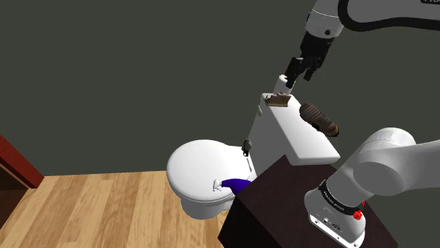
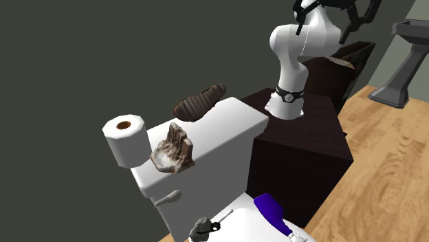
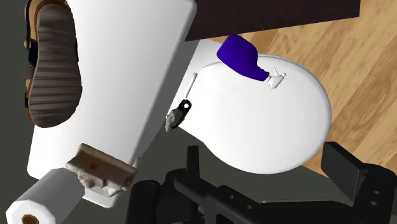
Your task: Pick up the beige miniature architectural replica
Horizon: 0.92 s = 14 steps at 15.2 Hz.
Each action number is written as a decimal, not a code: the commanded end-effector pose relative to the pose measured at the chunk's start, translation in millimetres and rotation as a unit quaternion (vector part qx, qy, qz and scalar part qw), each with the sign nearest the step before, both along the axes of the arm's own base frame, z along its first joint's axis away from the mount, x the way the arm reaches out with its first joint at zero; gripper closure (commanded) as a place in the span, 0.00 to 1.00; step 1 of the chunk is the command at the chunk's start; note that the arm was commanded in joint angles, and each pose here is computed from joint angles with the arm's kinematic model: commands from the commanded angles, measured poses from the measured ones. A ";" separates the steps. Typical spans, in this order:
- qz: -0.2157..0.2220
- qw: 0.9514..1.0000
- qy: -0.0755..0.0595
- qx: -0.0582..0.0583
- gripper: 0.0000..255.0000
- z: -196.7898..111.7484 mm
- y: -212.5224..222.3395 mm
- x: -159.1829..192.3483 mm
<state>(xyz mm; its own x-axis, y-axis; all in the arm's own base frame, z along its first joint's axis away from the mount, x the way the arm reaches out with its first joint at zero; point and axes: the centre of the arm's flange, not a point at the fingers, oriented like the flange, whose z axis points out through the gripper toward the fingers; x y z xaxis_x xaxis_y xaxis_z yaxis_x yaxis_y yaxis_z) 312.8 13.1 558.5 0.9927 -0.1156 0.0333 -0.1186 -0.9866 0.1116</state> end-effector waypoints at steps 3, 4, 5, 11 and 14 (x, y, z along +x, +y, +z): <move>0.018 1.000 -0.003 -0.002 0.00 -14.7 -21.5 -0.3; 0.027 1.000 -0.005 -0.003 0.00 -22.0 -32.2 -0.2; 0.036 0.999 -0.007 -0.004 0.00 -29.2 -43.0 0.2; 0.089 0.996 -0.016 -0.011 0.00 -72.3 -107.6 7.0; 0.115 0.993 -0.021 -0.014 0.00 -93.5 -139.8 13.2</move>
